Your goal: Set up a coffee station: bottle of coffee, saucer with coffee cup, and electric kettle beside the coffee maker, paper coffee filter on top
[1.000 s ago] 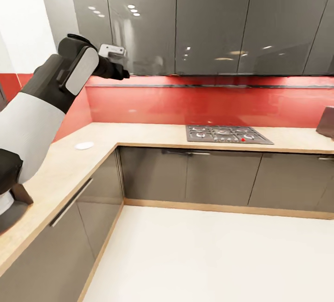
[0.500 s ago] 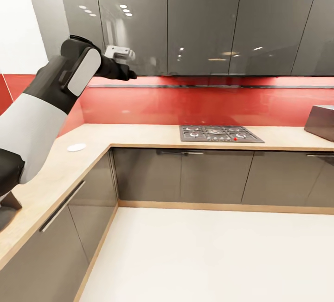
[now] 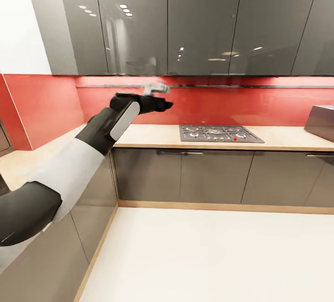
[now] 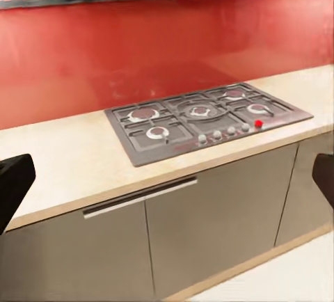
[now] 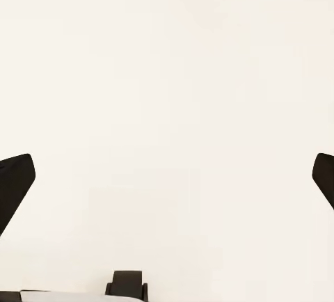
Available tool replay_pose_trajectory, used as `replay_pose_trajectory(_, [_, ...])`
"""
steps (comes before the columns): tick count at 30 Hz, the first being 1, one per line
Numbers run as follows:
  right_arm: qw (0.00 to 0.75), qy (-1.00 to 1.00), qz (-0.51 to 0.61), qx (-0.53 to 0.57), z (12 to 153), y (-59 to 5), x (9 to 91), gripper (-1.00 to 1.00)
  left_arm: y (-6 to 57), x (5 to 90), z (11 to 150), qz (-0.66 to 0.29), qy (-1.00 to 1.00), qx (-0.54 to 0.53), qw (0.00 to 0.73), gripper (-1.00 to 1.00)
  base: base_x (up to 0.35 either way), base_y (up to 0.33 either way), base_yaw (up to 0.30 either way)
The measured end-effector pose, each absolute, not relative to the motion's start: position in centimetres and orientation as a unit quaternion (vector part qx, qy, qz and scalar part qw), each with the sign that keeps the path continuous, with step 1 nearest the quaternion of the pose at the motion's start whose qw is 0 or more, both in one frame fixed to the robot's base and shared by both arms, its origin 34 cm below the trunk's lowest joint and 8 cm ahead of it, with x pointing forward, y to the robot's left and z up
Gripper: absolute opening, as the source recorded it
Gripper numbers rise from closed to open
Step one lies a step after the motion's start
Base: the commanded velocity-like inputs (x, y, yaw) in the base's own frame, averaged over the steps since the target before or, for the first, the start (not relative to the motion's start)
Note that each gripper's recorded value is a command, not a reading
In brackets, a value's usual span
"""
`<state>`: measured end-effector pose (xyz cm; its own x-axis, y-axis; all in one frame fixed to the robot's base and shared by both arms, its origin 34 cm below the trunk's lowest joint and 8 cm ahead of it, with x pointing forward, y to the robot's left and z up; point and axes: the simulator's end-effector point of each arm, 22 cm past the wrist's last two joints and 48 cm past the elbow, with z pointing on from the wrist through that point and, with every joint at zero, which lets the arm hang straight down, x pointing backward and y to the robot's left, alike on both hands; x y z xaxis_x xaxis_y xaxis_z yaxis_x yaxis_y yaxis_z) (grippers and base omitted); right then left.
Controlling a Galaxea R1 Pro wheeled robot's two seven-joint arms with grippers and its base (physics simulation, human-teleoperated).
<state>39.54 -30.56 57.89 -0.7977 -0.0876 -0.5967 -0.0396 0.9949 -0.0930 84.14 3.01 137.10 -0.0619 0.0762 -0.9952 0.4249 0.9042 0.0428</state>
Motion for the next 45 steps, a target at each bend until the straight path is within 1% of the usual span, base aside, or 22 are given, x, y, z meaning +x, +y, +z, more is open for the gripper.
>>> replay_pose_trajectory(5, [0.316,0.947,-0.038,-0.034,57.9,-30.6,39.5,1.00,-0.1,82.8,132.6,-0.192,0.702,0.191,0.659,1.00,0.000,0.000,0.000])
replay_pose_trajectory(10, [0.316,0.947,-0.038,-0.034,57.9,-30.6,39.5,1.00,-1.7,80.6,125.8,-0.238,0.703,0.193,0.642,1.00,0.000,0.000,0.000])
replay_pose_trajectory(12, [0.316,0.947,-0.038,-0.033,57.9,-30.6,39.5,1.00,-1.1,78.8,120.3,-0.254,0.714,0.186,0.625,1.00,0.000,0.000,0.000])
replay_pose_trajectory(13, [0.316,0.947,-0.039,-0.033,57.9,-30.7,39.5,1.00,0.2,77.0,116.7,-0.273,0.710,0.190,0.621,1.00,0.000,0.000,0.000])
replay_pose_trajectory(17, [0.316,0.947,-0.039,-0.033,57.9,-30.7,39.5,1.00,1.3,75.1,111.6,-0.295,0.711,0.193,0.608,1.00,0.000,0.000,0.000])
replay_pose_trajectory(18, [0.316,0.947,-0.039,-0.032,57.9,-30.7,39.5,1.00,2.5,74.0,108.1,-0.300,0.716,0.185,0.603,1.00,0.000,0.000,0.000])
replay_pose_trajectory(28, [0.315,0.948,-0.042,-0.030,57.9,-31.3,39.4,1.00,6.6,70.2,93.6,-0.280,0.764,0.136,0.565,1.00,0.000,0.000,0.000])
replay_pose_trajectory(31, [0.317,0.947,-0.042,-0.028,58.0,-31.3,39.6,1.00,10.1,68.9,86.7,-0.247,0.791,0.107,0.549,1.00,0.000,0.000,0.000])
replay_pose_trajectory(34, [0.317,0.947,-0.041,-0.030,58.0,-31.2,39.6,1.00,11.8,68.0,83.5,-0.232,0.805,0.098,0.537,1.00,0.000,0.000,0.000])
replay_pose_trajectory(36, [0.318,0.947,-0.047,-0.031,58.1,-32.1,39.7,1.00,14.9,64.9,77.2,-0.218,0.828,0.099,0.507,1.00,0.000,0.000,0.000])
replay_pose_trajectory(39, [0.318,0.946,-0.051,-0.032,58.2,-32.7,39.7,1.00,15.7,63.9,75.9,-0.213,0.831,0.099,0.503,1.00,0.000,0.000,0.000])
replay_pose_trajectory(40, [0.318,0.946,-0.053,-0.033,58.2,-32.9,39.7,1.00,16.4,61.5,73.8,-0.210,0.837,0.096,0.496,1.00,0.000,0.000,0.000])
replay_pose_trajectory(45, [0.318,0.946,-0.053,-0.034,58.2,-32.9,39.7,1.00,16.8,58.6,71.5,-0.208,0.846,0.091,0.482,1.00,0.000,0.000,0.000])
